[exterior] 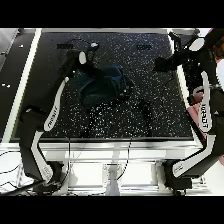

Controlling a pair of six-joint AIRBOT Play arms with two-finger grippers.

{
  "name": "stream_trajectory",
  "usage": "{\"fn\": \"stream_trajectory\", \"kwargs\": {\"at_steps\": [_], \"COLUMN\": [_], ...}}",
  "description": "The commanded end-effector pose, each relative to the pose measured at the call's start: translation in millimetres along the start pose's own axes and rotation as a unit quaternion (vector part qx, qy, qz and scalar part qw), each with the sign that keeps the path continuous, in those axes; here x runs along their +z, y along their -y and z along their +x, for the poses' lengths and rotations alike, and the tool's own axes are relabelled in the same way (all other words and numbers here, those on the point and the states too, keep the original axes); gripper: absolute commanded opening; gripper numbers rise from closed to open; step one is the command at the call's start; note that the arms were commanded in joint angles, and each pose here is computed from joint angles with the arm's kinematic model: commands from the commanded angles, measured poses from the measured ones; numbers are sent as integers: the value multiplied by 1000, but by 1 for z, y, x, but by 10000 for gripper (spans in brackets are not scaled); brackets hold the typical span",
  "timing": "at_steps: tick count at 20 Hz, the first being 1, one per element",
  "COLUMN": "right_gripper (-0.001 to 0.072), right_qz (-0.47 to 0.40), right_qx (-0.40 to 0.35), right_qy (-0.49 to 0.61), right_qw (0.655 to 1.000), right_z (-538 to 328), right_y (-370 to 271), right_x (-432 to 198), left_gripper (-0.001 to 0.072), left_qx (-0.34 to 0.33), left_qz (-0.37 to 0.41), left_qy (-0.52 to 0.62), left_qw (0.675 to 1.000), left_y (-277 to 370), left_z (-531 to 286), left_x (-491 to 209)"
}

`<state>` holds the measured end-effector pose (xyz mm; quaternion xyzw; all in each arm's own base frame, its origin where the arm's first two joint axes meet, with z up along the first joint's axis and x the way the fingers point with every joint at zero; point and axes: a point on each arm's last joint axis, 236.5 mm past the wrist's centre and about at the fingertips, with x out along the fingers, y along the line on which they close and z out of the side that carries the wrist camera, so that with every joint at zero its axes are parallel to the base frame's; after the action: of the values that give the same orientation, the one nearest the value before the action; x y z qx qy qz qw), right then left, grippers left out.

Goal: Fold the clothes and pants, and hang the long-sleeved shirts on hangers.

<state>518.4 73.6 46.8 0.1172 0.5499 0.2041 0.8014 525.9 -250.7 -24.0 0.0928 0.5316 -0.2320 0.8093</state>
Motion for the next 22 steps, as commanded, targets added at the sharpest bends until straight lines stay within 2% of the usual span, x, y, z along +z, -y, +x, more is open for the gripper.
{"fn": "stream_trajectory", "kwargs": {"at_steps": [1,6,7,8,9,10,11,12,15,17,20,22], "right_gripper": [35,45,128,296,365,366,476,545,578,632,631,632], "right_qz": [1,3,3,3,3,4,5,6,-1,-18,-49,-79], "right_qx": [28,35,34,33,32,34,33,33,37,47,54,33], "right_qy": [-4,-1,4,7,13,19,31,42,51,25,17,37], "right_qw": [1000,999,999,999,999,999,999,999,998,998,997,996], "right_z": [4,4,4,4,4,4,4,4,24,51,87,100], "right_y": [-9,-12,-11,-11,-11,-12,-12,-13,-25,-46,-81,-93], "right_x": [-1,0,2,4,7,10,15,21,28,17,12,19], "left_gripper": [13,12,13,12,13,13,13,13,13,13,13,13], "left_qx": [-54,-68,-69,-68,-68,-67,-67,-65,-61,-58,-59,-59], "left_qz": [29,60,61,60,57,55,54,53,34,31,27,33], "left_qy": [-58,-109,-119,-134,-152,-163,-165,-156,-150,-164,-168,-134], "left_qw": [996,990,989,987,984,983,983,984,986,984,984,989], "left_y": [64,105,106,105,103,101,99,99,98,96,99,102], "left_z": [1,-16,-20,-22,-22,-22,-22,-24,-21,-8,2,-11], "left_x": [-27,-61,-71,-84,-101,-115,-126,-130,-151,-173,-188,-172]}}
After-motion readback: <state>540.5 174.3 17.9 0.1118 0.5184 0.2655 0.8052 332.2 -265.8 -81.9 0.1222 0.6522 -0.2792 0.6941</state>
